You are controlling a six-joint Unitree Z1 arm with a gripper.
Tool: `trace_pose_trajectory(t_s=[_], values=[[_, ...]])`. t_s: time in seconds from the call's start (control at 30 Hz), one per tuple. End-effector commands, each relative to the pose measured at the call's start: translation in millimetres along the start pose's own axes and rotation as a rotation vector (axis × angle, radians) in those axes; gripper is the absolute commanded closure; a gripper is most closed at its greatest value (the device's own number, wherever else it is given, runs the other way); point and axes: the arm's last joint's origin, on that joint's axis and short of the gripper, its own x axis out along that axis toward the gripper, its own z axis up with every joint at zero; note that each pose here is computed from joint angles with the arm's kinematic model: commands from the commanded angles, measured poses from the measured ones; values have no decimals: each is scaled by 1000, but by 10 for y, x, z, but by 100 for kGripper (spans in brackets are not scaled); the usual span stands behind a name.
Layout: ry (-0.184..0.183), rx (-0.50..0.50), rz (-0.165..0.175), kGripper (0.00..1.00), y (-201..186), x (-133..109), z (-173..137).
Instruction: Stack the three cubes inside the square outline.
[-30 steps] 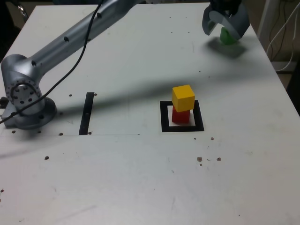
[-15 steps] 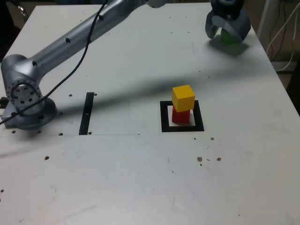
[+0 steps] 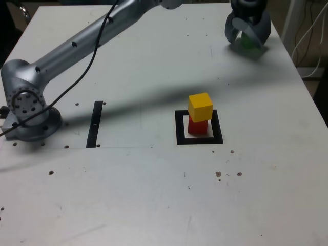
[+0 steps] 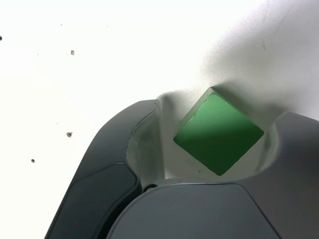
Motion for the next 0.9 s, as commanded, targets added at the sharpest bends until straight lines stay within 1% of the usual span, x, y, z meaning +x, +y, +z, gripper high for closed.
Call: trace_pose_trajectory(t_s=[0.0,0.23,0.3,0.43,0.67,0.73,0.87], values=[[-13,-14,22,43,37,-34,-11],[-16,-13,17,45,32,-24,-7],[-17,-13,17,48,32,-23,-6],[-23,-15,15,58,37,-18,-10],[-37,-20,3,68,51,5,-39],[-40,-20,-1,70,52,12,-44],[-42,-20,-7,71,52,19,-52]])
